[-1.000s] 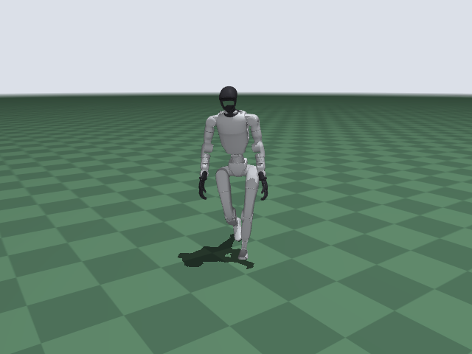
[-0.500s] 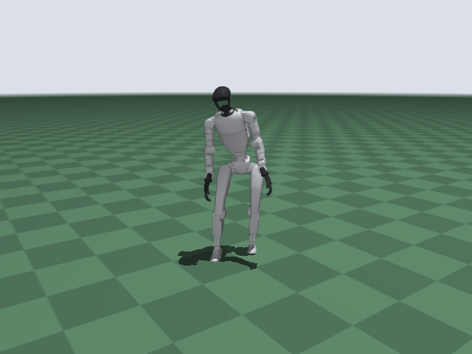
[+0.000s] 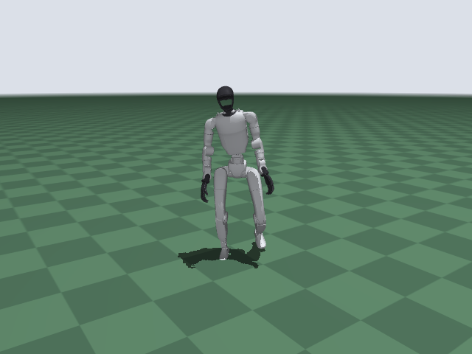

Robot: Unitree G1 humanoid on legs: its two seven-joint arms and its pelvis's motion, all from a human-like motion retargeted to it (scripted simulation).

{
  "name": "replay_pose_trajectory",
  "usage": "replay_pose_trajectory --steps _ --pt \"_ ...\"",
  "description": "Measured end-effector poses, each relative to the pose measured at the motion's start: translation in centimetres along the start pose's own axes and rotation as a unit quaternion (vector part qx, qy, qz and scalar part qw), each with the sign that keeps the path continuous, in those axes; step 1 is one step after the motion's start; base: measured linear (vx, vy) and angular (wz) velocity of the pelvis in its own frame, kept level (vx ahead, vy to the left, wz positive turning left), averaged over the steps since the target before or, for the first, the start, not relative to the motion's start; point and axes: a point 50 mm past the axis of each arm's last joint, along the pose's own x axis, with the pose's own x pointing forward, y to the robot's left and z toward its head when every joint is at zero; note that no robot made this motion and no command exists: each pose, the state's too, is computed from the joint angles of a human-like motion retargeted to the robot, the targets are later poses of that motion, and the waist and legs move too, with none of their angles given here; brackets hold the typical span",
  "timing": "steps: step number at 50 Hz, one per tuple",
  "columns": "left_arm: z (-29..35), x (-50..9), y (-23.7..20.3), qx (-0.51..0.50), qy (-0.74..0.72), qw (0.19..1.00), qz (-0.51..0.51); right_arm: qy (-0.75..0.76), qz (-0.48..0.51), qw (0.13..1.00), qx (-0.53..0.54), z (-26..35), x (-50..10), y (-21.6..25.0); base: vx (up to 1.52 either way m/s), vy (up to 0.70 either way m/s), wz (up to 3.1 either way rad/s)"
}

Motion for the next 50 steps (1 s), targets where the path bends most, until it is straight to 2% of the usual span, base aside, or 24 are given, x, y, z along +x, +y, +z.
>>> replay_pose_trajectory --steps 10,18,25,33,50 --pt "-0.4 0.2 1.3 -0.150 0.033 0.987 0.047 -0.050 0.001 0.998 0.049 4.0 0.2 0.7 0.09 -0.04 -0.29" --pt "0.1 0.4 2.8 -0.307 0.046 0.944 0.110 -0.094 0.050 0.990 0.092 7.7 -0.5 3.8 0.11 0.06 -0.50" --pt "-0.2 0.3 3.2 -0.379 0.053 0.912 0.146 -0.110 0.096 0.981 0.129 9.1 -1.6 6.8 0.11 0.14 -0.33" --pt "2.3 0.4 0.9 -0.388 0.031 0.912 0.127 -0.096 0.124 0.965 0.211 9.8 -2.5 8.7 0.09 0.16 -0.06" --pt "9.8 -1.4 -4.3 -0.292 -0.130 0.947 0.032 -0.079 0.157 0.859 0.480 11.0 -3.1 8.5 0.03 0.07 0.02"
